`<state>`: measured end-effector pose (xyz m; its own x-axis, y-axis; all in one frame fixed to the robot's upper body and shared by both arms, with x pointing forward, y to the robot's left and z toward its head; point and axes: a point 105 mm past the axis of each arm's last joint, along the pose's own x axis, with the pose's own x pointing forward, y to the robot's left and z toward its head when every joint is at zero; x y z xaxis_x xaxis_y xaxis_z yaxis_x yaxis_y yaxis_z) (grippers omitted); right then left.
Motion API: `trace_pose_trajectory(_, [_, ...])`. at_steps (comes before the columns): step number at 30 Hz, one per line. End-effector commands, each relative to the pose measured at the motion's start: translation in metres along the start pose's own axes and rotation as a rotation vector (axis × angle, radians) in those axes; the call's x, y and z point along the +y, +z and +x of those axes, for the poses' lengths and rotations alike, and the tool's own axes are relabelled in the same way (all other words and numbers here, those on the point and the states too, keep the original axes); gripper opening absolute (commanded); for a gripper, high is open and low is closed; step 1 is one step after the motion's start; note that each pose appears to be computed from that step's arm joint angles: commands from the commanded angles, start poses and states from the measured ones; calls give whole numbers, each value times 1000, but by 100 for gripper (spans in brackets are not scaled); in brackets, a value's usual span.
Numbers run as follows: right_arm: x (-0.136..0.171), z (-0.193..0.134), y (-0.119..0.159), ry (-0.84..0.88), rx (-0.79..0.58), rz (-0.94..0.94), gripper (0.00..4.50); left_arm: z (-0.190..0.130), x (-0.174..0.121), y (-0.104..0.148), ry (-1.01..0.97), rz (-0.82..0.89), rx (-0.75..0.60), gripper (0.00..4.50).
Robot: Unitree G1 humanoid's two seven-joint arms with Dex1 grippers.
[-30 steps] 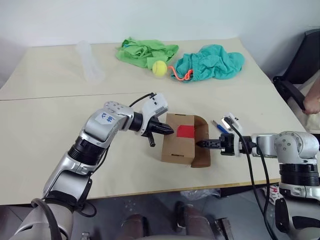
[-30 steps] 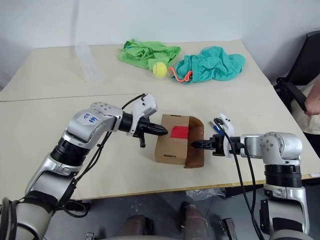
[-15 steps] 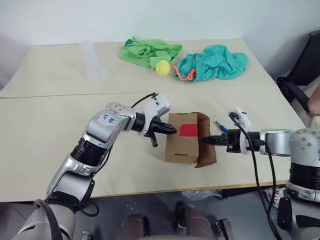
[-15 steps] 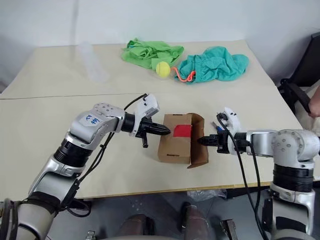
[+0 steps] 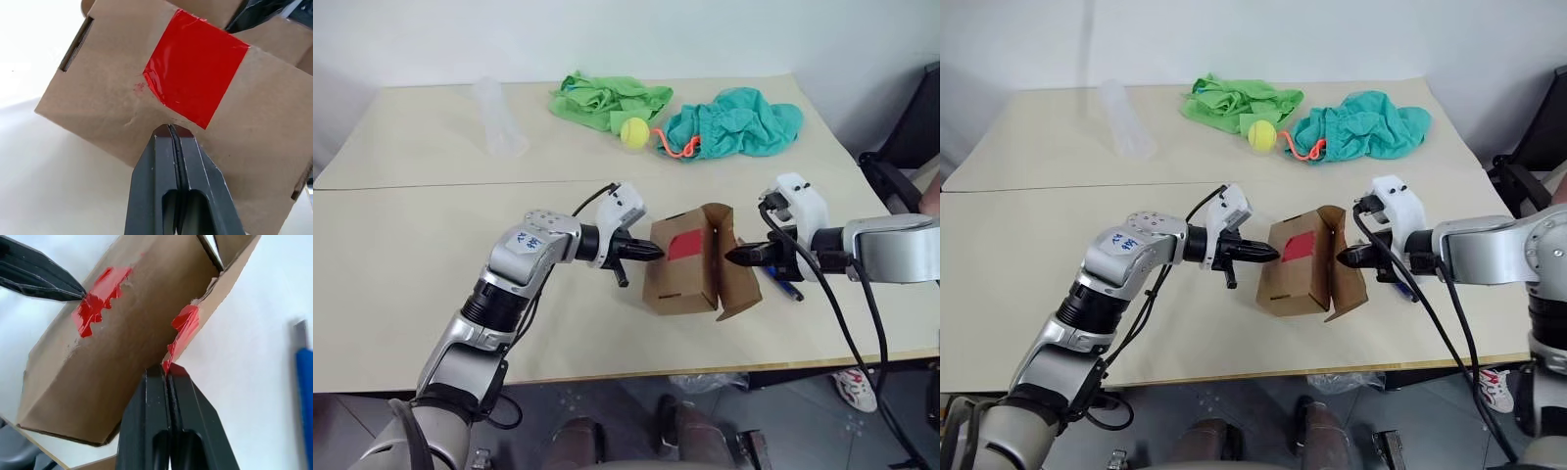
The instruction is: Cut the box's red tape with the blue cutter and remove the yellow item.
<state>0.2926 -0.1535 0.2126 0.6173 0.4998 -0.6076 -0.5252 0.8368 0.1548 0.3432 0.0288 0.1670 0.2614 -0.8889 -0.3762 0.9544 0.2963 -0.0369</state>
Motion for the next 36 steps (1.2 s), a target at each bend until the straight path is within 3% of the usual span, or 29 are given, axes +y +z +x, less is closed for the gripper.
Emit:
trace_pose_trajectory(1, [17,-7,20,14,-66,-35,1,8,-3,-6,-8,-15,5,0])
trace_pose_trajectory(12, [36,-12,62,-91,-54,-227,1,3,-1,0,3,-37,-68,0])
trace_pose_trajectory(21, [32,-2,50,-94,17,-227,1,-11,-2,0,-40,-120,-124,0])
trace_pose_trajectory(29, [25,10,37,-108,57,-183,1,-37,-23,35,-214,-247,-290,0])
trace_pose_trajectory(32, [29,11,44,-104,40,-182,1,-40,-27,53,-252,-249,-353,0])
trace_pose_trajectory(36, [31,9,51,-108,22,-188,1,-36,-28,58,-259,-239,-355,0])
